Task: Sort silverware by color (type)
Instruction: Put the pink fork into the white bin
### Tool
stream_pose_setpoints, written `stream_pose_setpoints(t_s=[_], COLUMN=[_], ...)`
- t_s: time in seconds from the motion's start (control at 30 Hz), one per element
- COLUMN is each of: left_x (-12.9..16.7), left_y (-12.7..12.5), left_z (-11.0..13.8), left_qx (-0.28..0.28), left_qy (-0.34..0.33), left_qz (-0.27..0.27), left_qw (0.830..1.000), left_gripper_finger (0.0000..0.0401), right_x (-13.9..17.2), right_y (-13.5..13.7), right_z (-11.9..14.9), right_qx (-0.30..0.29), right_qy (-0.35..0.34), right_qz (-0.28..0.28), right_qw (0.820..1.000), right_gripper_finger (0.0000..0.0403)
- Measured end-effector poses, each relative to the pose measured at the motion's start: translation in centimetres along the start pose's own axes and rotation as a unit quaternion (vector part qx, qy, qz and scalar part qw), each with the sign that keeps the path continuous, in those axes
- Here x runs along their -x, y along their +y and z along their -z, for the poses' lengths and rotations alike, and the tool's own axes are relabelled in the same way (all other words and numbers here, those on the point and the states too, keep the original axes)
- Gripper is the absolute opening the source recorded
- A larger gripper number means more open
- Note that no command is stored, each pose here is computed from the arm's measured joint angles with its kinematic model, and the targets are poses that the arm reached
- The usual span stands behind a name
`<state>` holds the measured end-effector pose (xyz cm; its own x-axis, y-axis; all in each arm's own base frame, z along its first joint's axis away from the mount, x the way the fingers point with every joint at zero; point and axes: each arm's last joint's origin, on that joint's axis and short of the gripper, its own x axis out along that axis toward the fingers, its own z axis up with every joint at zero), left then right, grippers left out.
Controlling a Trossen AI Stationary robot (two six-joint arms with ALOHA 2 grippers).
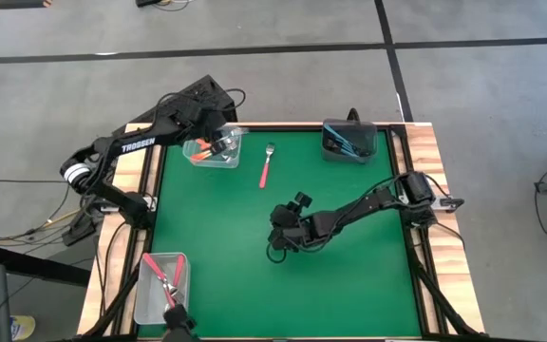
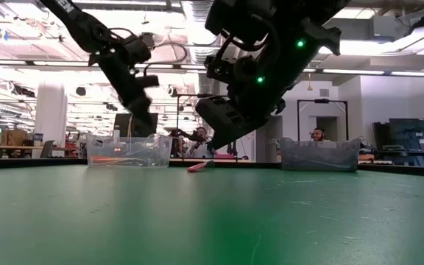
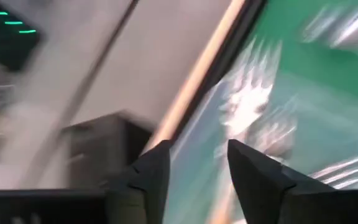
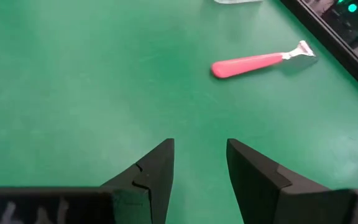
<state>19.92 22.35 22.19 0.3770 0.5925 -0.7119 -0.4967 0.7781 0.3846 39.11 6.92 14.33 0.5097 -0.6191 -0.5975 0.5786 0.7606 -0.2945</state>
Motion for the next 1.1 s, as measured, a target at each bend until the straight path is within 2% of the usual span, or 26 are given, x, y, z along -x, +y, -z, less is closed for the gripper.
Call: stream_pose_setpoints(t_s=[0.07,0.13,0.2,0.4,0.5,0.63,0.87,1.1], left_x=[0.7,0.9,0.8,-1.0,-2.0,-4.2,-8.0,-8.5], left_y=[-0.6,-1.6,-3.4,-8.7,-10.2,-11.6,-13.8,-14.6], left_z=[-0.7,-1.6,-2.3,-4.5,-5.5,-5.8,-4.9,-5.0], left_qx=[0.056,0.096,0.105,0.099,0.124,0.169,0.192,0.172], left_qy=[-0.048,-0.096,-0.114,-0.121,-0.107,-0.066,-0.009,-0.011], left_qz=[0.071,0.144,0.169,0.101,0.084,0.089,0.087,0.104], left_qw=[0.995,0.98,0.973,0.983,0.983,0.979,0.977,0.98], left_gripper_finger=[0.0157,0.0161,0.016,0.0152,0.0152,0.0152,0.0152,0.0151], right_x=[0.0,0.3,1.0,5.2,6.6,7.5,7.6,7.7], right_y=[-0.7,-1.7,-2.9,-7.0,-8.8,-10.4,-10.5,-9.8], right_z=[-0.4,-1.1,-1.7,-2.4,-1.5,0.5,3.5,4.4], right_qx=[-0.002,-0.005,-0.011,-0.045,-0.083,-0.131,-0.202,-0.198], right_qy=[0.006,0.009,0.017,0.023,0.017,0.014,-0.008,-0.008], right_qz=[0.005,0.011,0.023,0.078,0.073,0.058,0.013,0.003], right_qw=[1.0,1.0,1.0,0.996,0.994,0.99,0.979,0.98], right_gripper_finger=[0.0172,0.0172,0.0171,0.0172,0.0172,0.0171,0.0171,0.0171])
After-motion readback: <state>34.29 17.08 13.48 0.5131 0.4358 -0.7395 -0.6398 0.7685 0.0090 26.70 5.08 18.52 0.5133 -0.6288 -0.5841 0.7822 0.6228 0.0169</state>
